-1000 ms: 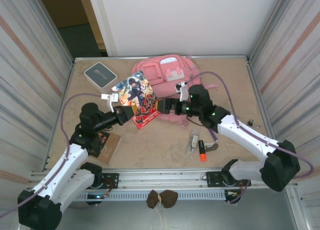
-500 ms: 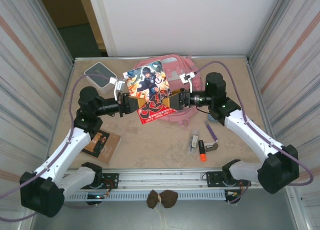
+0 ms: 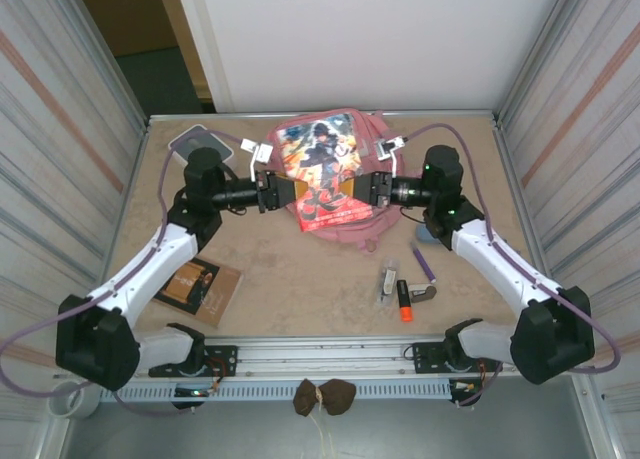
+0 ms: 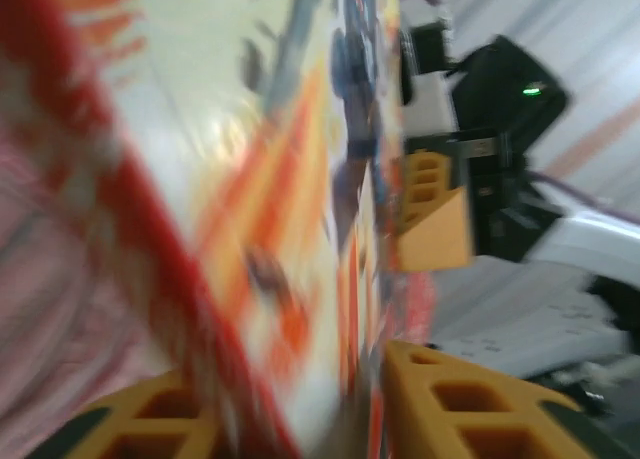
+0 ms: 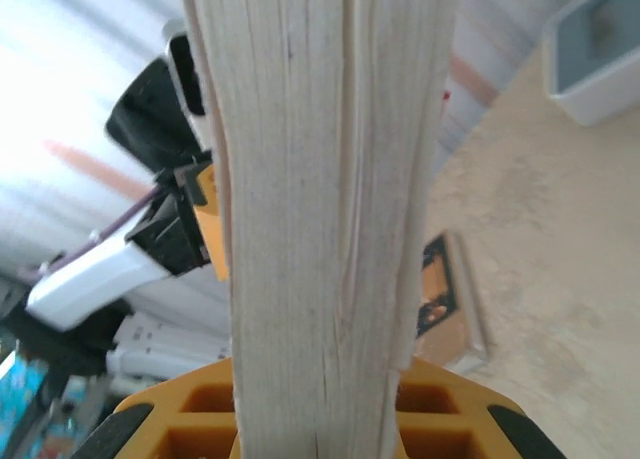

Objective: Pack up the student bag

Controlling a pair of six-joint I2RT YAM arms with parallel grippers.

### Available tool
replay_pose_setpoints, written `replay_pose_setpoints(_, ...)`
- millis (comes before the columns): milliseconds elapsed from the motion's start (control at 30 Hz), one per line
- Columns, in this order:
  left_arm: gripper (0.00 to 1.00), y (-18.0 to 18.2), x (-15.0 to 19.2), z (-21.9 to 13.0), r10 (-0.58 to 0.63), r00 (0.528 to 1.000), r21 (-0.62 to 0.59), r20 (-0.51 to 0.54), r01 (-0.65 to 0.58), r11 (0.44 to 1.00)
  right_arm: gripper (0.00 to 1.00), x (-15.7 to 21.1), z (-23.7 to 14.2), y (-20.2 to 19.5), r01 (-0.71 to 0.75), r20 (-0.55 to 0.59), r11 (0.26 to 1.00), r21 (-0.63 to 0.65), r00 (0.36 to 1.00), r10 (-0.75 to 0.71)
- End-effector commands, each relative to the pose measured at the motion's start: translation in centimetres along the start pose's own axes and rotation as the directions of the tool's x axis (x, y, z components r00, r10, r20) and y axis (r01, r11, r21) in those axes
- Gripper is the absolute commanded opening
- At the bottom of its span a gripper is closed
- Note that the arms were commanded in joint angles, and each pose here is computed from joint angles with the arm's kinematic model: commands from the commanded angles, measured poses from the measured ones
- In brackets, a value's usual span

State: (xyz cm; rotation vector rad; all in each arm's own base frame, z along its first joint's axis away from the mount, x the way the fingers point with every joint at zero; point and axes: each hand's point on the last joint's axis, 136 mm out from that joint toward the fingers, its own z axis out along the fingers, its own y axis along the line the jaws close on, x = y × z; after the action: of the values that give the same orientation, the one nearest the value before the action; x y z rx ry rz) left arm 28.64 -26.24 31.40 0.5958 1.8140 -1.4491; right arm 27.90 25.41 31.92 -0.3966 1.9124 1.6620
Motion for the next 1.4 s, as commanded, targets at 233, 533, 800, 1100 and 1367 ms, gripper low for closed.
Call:
replay_pose_setpoints(233, 0.63, 12.1, 3.8, 6.1, 0.295, 0.820, -0.389, -0.491, -0.509, 0.768, 0.00, -3.6, -14.2, -10.0, -0.265, 0.350, 0.849, 0.457, 0.931, 0.102)
replay_pose_setpoints(533, 0.70, 17.9, 8.1, 12.5, 0.327, 0.528, -0.218, -0.784, -0.727, 0.651, 0.00, -2.0, -17.4, -12.5, -0.336, 0.405, 0.766, 0.547, 0.908, 0.109)
replay_pose_setpoints(800, 0.71, 20.7, 10.7, 15.3, 0.322, 0.432, -0.132, -0.842, -0.746, 0.653, 0.00, -1.3, -17.3, -13.8, -0.352, 0.394, 0.757, 0.551, 0.909, 0.135)
replay_pose_setpoints(1100, 0.69, 22.5, 11.2, 15.6, 0.301, 0.399, -0.135, -0.866, -0.766, 0.628, 0.00, -1.2, -16.8, -14.8, -0.370, 0.382, 0.759, 0.535, 0.908, 0.174)
replay_pose_setpoints(1367, 0.19, 19.9, 7.9, 15.9, 0.364, 0.480, -0.171, -0.798, -0.760, 0.628, 0.00, -0.2, -16.7, -15.2, -0.394, 0.368, 0.736, 0.550, 0.906, 0.210)
